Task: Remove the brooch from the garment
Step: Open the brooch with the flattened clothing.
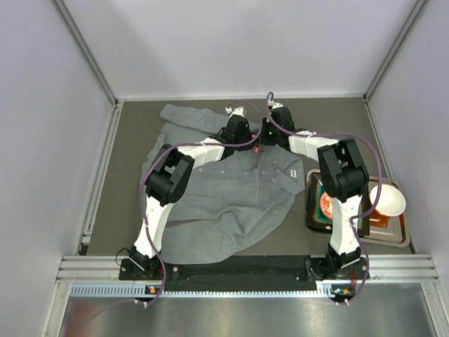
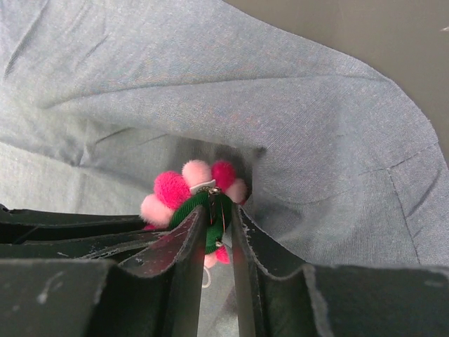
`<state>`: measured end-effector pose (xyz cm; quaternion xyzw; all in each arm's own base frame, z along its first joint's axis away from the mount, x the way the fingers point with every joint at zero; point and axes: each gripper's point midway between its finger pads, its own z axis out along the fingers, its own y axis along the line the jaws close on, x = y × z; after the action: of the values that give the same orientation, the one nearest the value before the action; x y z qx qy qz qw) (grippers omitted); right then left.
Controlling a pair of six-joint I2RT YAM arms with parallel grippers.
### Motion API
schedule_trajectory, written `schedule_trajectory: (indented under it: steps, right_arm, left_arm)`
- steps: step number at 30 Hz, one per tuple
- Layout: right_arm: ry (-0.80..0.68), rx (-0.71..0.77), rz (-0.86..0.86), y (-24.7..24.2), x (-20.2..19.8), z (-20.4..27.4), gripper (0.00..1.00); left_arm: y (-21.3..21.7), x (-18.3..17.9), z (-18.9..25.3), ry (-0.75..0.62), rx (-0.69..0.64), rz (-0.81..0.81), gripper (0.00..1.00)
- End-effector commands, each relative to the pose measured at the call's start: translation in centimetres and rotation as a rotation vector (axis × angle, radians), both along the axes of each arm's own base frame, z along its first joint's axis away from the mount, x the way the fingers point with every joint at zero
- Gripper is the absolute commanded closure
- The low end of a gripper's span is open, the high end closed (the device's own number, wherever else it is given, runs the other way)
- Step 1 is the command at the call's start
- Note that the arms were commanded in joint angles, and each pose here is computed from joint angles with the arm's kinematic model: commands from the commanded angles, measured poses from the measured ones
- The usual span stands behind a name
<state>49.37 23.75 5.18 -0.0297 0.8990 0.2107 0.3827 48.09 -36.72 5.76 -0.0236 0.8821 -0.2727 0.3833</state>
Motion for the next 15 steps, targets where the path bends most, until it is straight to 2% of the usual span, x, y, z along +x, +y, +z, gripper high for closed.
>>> schedule_trajectory:
  steps: [1, 8, 15]
  right_arm:
    - [0.024, 0.02, 0.095, 3.48, -1.14, -1.02, 0.78]
    - [0.032, 0.028, 0.091, 3.57, -1.17, -1.18, 0.79]
    - [0.058, 0.08, 0.097, 4.14, -1.16, -1.53, 0.87]
  left_arm:
    - [-4.97, -0.88, 4.44, -0.091, -0.106, -0.124, 1.0]
    - [-5.36, -1.09, 4.34, -0.094, -0.104, -0.133, 1.0]
    - [-5.38, -1.37, 4.46, -0.102, -0.099, -0.142, 1.0]
